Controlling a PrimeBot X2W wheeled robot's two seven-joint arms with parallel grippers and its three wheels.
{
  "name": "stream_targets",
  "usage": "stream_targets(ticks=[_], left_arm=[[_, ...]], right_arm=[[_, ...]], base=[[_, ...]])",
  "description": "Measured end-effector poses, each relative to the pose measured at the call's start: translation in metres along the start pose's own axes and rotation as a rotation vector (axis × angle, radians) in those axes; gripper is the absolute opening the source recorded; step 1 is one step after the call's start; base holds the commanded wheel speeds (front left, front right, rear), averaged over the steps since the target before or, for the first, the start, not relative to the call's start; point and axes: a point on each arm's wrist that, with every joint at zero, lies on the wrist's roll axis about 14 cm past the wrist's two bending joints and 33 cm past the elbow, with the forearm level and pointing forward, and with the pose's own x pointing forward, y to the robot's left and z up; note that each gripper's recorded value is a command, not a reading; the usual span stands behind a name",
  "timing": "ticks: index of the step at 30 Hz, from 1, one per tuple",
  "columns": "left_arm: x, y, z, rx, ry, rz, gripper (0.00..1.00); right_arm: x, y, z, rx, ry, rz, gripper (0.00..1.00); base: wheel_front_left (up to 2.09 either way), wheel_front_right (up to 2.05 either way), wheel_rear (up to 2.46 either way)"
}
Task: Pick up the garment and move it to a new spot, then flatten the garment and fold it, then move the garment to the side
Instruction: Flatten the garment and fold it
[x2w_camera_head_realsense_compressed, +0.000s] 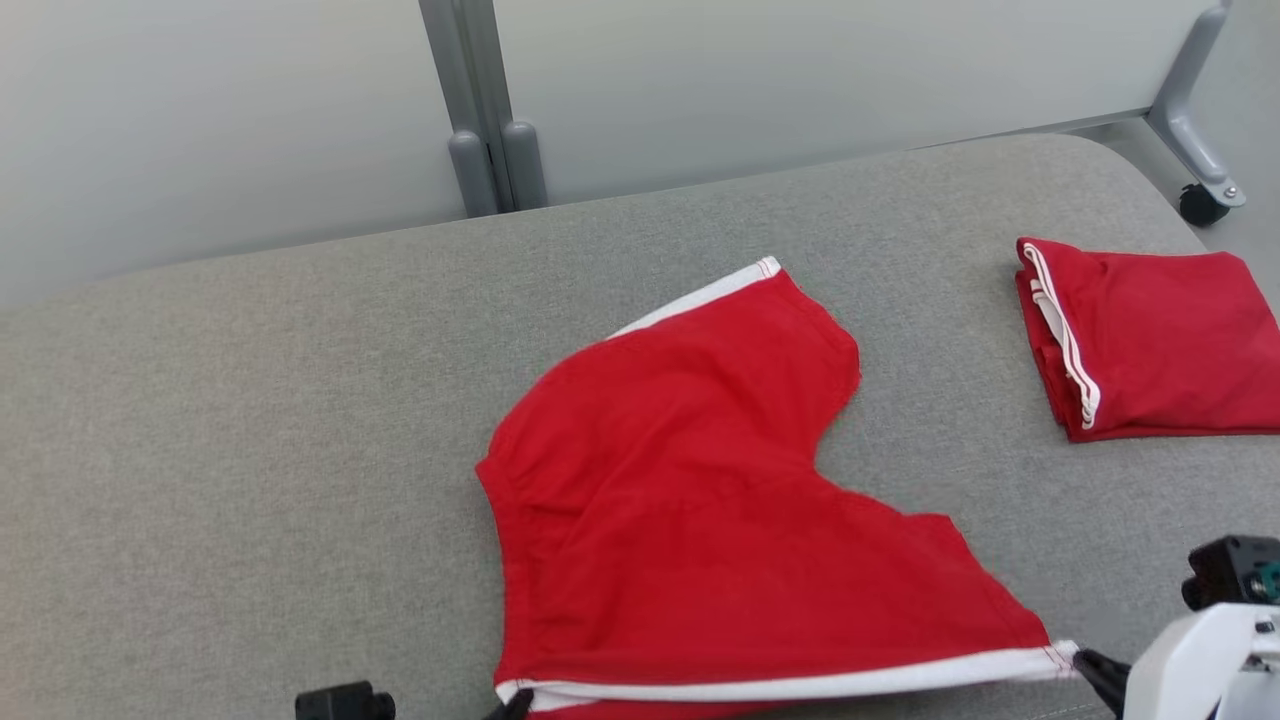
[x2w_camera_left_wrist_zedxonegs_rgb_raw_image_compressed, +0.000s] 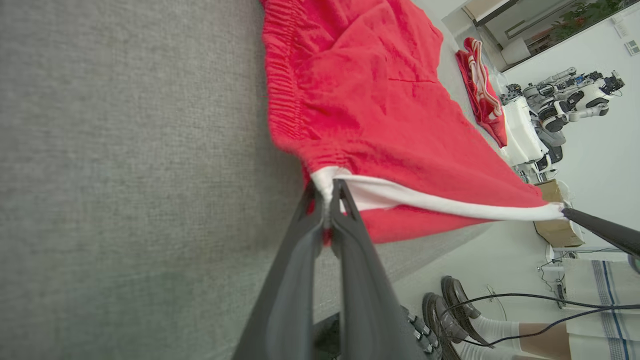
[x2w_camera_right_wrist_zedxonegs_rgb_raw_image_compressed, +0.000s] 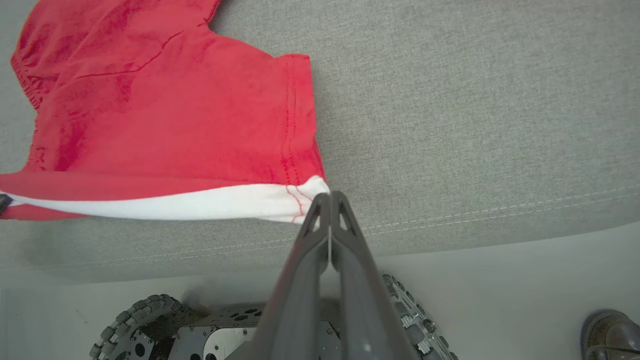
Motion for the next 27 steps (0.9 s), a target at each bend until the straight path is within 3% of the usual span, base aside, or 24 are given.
stream_targets(ticks=[3, 7, 15, 27], left_arm=[[-0.01, -0.004, -0.013, -0.014, 0.026, 0.015, 0.0], [-0.014, -0.014, -0.011, -0.026, 0.008, 0.002, 0.0], [0.001, -0.03, 0.031, -0.018, -0.108, -0.036, 0.0], [0.039, -0.03, 0.099, 0.018, -0.263, 0.005, 0.0]], right_arm=[[-0.007, -0.001, -0.013, 0.022, 0.031, -0.01, 0.0], [-0.007, -0.002, 0.003, 0.036, -0.031, -0.014, 0.0], [0.029, 0.024, 0.072, 0.007, -0.16, 0.069, 0.0], [0.098, 0.062, 0.169, -0.129, -0.301, 0.07, 0.0]], base=[[0.0, 0.0, 0.0], [0.0, 0.0, 0.0], [0.0, 0.0, 0.0], [0.0, 0.0, 0.0]])
